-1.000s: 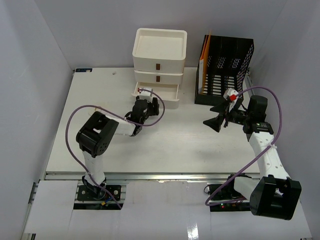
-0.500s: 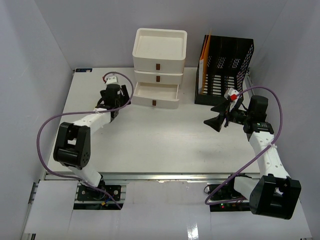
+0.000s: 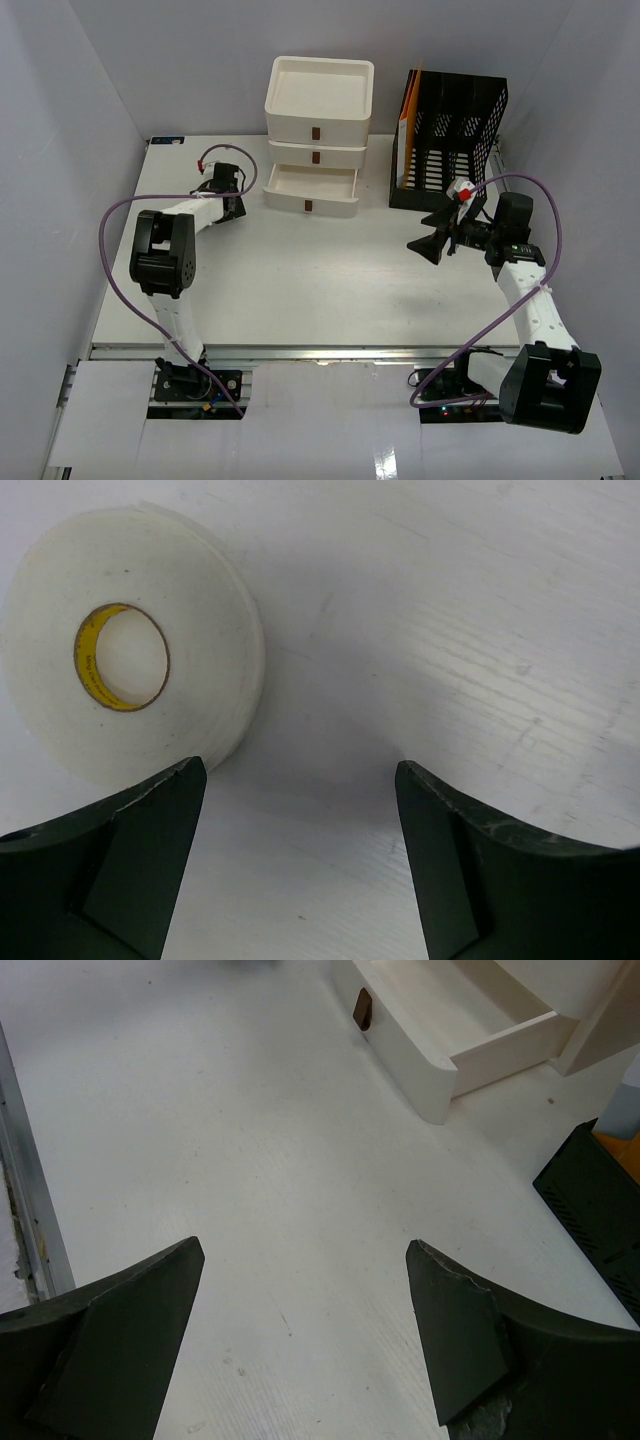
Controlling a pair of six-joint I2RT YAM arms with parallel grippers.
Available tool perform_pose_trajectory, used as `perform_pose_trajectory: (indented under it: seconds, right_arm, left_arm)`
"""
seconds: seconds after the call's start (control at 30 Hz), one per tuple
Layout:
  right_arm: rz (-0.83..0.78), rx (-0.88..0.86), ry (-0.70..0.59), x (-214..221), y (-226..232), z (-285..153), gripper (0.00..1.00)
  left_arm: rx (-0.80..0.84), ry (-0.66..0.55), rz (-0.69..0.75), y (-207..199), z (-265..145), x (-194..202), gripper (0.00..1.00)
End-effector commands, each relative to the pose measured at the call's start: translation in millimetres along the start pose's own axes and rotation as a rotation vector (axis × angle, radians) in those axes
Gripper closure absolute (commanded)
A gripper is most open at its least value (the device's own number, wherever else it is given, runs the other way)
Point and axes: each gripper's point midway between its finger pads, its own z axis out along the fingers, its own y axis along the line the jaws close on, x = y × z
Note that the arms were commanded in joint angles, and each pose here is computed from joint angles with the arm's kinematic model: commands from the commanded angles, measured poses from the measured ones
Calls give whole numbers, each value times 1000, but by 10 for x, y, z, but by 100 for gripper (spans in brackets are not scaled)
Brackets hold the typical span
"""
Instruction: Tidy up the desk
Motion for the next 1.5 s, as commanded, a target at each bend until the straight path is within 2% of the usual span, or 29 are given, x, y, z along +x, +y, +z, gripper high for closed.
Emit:
perform_pose_trajectory:
  seconds: [0.0,0.17,0.3,0.4,0.5,0.53,0.8,1.07,1.2,1.37,1.47]
  right_arm:
    - [-21,6,-10,-27,-37,-3,12]
    - [-20,8,-8,-16,-45,-1,12]
    - [-19,10,-7,-11,-50,1,12]
    - [-18,11,-5,-3,-51,1,12]
    - [-19,14,-6,-5,-58,-3,12]
    - [-17,14,-5,-3,-56,-3,12]
    - [-19,15,-5,-1,-62,-1,12]
    - [-14,19,1,22,-75,2,12]
    - [-12,22,2,28,-85,1,11]
    - [-12,23,2,26,-90,-3,11]
    - [-11,25,2,27,-93,-6,12]
  left_arm:
    - [-70,-18,25,178,-3,-127,14]
    - [-56,-90,18,209,-148,-343,18]
    - [-57,-149,50,268,-223,-491,15]
    - [19,-132,73,228,-196,-519,11]
    - [235,-97,121,-28,-269,-457,8]
    - [261,-101,129,-56,-283,-455,8]
    - [93,-95,135,322,-5,-542,5]
    - [47,-52,216,399,204,-513,6]
    - [78,-12,238,360,270,-401,10]
    - [135,60,237,270,335,-182,26]
    - [144,91,223,254,368,-67,27]
